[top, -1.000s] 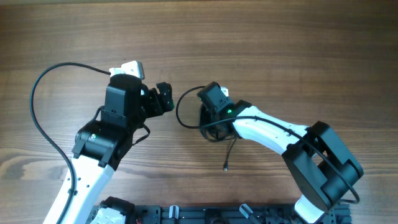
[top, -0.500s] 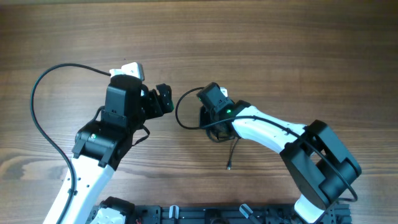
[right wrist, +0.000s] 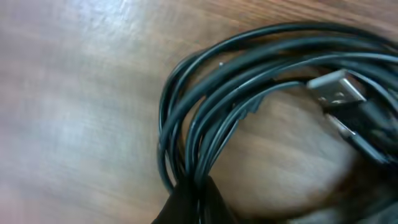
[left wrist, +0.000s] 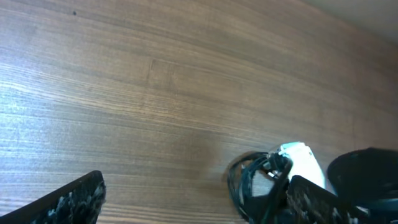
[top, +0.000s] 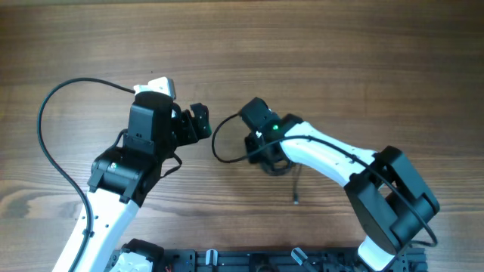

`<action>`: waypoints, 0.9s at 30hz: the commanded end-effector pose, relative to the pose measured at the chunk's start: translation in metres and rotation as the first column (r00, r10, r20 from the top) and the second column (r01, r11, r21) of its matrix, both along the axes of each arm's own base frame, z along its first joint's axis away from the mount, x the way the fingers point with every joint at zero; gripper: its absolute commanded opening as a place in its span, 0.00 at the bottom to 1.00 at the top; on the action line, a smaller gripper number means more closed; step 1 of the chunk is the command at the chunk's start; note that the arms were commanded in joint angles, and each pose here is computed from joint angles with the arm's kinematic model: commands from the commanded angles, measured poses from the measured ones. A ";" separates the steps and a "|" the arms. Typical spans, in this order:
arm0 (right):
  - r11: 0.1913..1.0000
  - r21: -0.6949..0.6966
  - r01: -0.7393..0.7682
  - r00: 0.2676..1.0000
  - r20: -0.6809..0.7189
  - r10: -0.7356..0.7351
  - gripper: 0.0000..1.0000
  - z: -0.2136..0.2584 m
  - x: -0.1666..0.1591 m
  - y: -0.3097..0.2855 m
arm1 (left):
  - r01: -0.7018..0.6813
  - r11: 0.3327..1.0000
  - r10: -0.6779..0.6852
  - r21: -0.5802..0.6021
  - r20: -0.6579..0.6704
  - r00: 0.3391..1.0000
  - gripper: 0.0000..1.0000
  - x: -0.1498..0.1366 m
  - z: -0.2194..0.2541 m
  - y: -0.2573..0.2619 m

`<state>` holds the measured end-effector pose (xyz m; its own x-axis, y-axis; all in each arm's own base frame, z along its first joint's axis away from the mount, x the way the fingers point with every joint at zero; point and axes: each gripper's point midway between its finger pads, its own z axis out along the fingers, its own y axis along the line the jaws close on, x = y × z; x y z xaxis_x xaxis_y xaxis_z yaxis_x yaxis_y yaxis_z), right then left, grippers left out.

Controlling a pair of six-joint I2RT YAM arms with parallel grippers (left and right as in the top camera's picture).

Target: Untangle cables

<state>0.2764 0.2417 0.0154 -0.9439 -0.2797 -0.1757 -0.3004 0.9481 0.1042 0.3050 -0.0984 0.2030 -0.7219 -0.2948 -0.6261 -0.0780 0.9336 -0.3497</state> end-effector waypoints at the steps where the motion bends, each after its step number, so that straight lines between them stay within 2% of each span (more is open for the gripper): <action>1: 0.978 0.043 -0.203 0.965 0.178 0.192 0.04 0.087 0.030 0.024 | 0.040 0.999 -0.040 -0.023 0.006 0.999 0.96 -0.003 0.004 -0.006; 6: 0.967 0.078 -0.242 0.915 0.351 0.200 0.04 0.182 0.053 0.030 | 0.117 0.989 -0.118 -0.095 -0.012 0.993 0.95 -0.010 0.005 -0.023; 10: 0.954 0.133 -0.268 0.843 0.511 0.166 0.04 0.264 0.065 0.029 | 0.200 0.964 -0.207 -0.175 -0.025 0.978 0.97 -0.019 0.008 -0.041; 13: 0.950 0.163 -0.267 0.808 0.575 0.129 0.04 0.298 0.067 0.022 | 0.212 0.960 -0.219 -0.184 -0.023 0.975 0.97 -0.019 0.008 -0.044; 20: 0.949 0.164 -0.269 0.791 0.599 0.120 0.04 0.316 0.058 0.009 | 0.232 0.953 -0.221 -0.195 0.077 0.972 0.99 -0.001 0.025 -0.051; 23: 0.948 0.156 -0.276 0.806 0.575 0.140 0.04 0.310 0.053 0.007 | 0.293 0.933 -0.257 -0.207 0.184 0.949 0.84 0.010 0.046 -0.061; 27: 0.931 0.187 -0.314 0.820 0.548 0.167 0.04 0.310 0.040 0.011 | 0.418 0.895 -0.343 -0.154 0.359 0.868 0.80 0.021 0.079 -0.077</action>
